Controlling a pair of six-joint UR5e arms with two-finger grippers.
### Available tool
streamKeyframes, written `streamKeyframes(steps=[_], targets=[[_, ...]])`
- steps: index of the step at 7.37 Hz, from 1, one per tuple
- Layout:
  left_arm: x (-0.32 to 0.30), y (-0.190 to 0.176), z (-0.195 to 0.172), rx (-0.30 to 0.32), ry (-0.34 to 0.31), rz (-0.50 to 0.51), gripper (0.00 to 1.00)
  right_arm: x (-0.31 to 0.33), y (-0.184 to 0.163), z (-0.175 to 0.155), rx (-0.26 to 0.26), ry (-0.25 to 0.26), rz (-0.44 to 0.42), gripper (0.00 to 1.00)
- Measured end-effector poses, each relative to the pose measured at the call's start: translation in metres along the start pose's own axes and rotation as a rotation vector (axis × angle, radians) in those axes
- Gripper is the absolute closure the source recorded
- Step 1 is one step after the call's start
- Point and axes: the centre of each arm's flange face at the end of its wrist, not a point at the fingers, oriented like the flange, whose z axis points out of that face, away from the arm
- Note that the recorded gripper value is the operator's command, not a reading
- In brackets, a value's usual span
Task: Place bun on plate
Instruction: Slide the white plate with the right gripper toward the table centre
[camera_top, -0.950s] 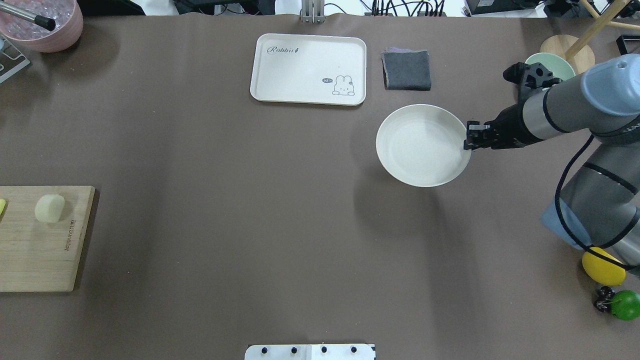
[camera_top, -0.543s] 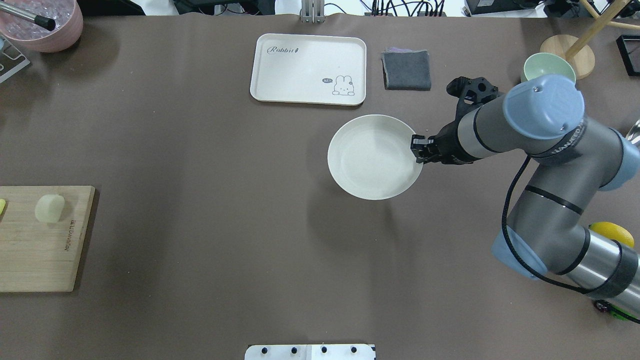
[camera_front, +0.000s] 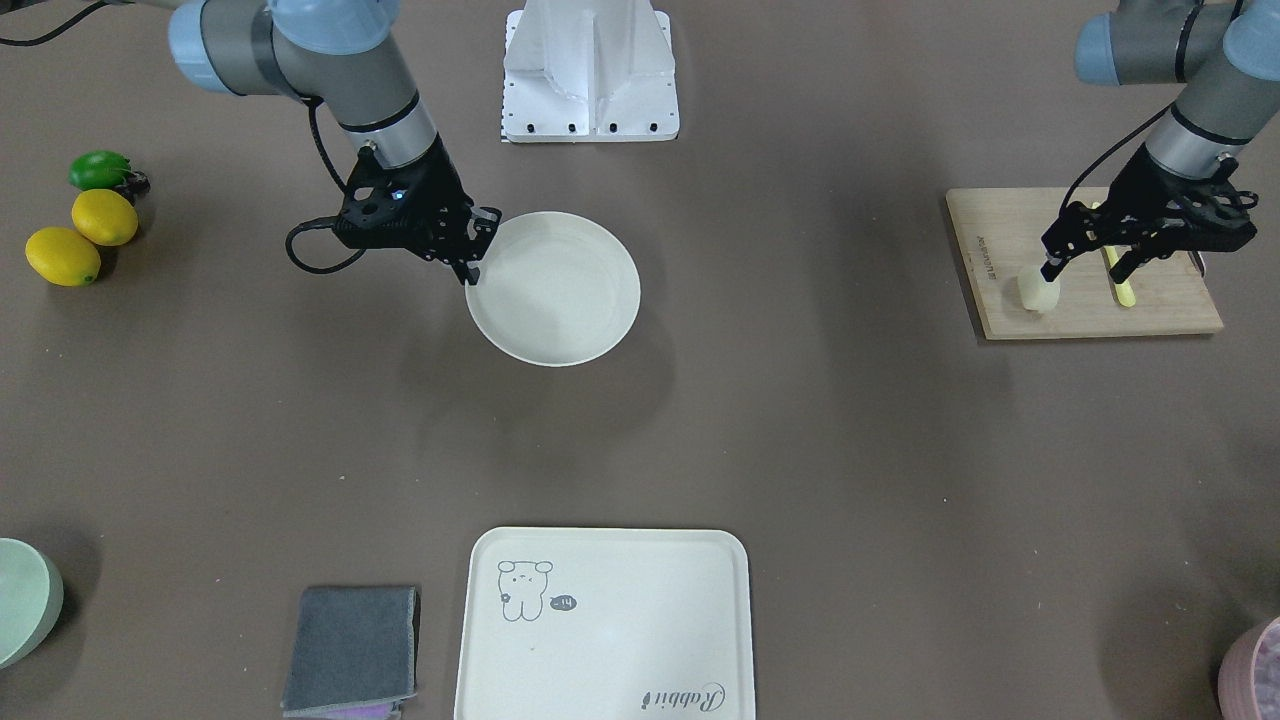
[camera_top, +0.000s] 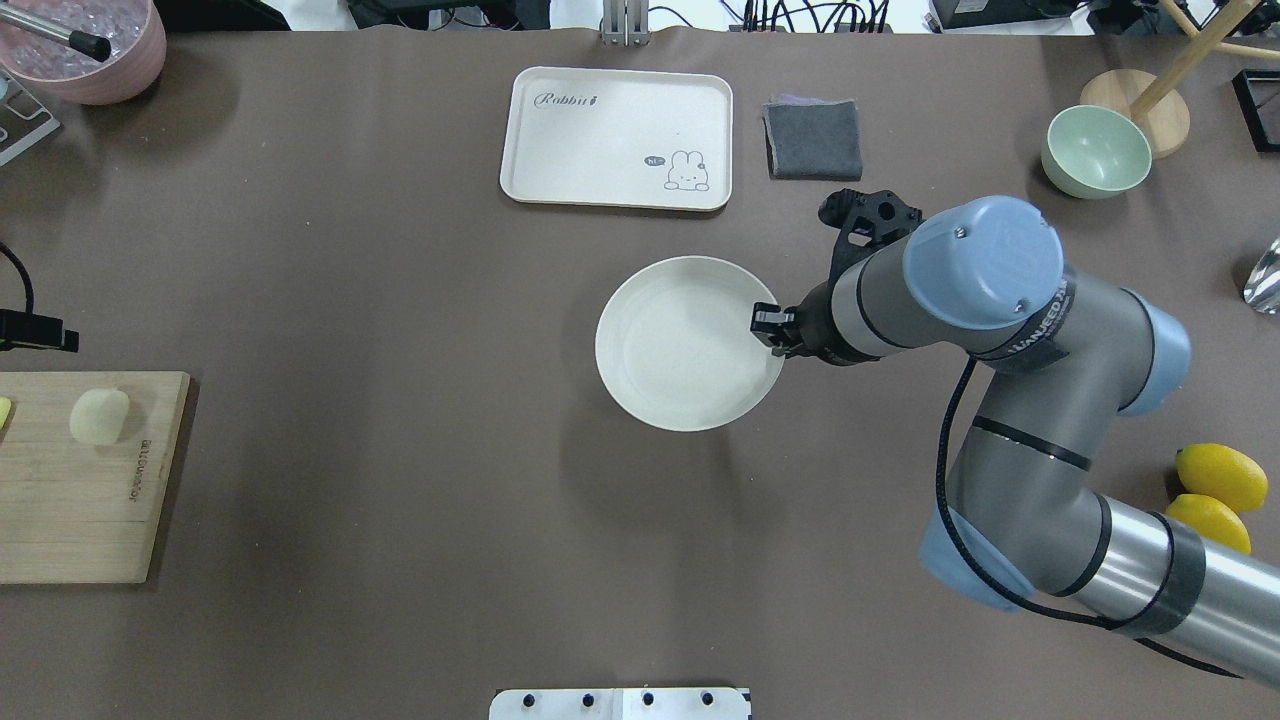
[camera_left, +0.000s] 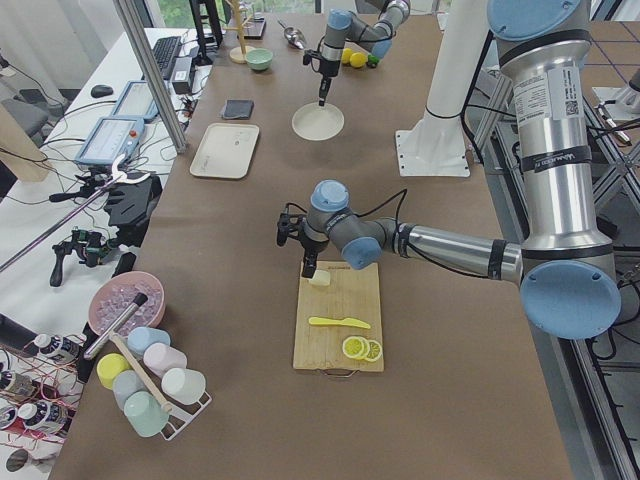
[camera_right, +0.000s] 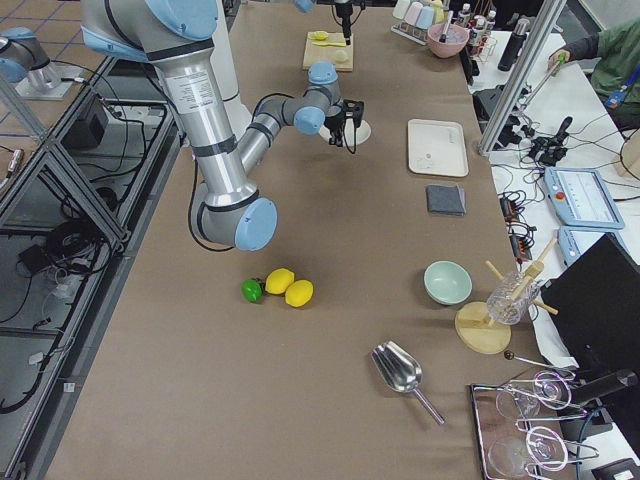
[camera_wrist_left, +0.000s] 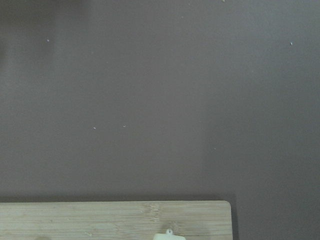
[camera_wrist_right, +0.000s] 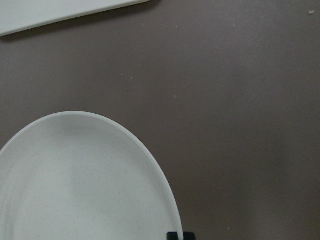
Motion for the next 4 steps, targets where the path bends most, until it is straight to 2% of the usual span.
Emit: streamKeyframes(steps=[4], targets=[[0.012,0.007,0.013,-0.018,-0.001,0.036,0.03,-0.028,0.019,0.046,-0.017,0.039,-0.009,1.0]])
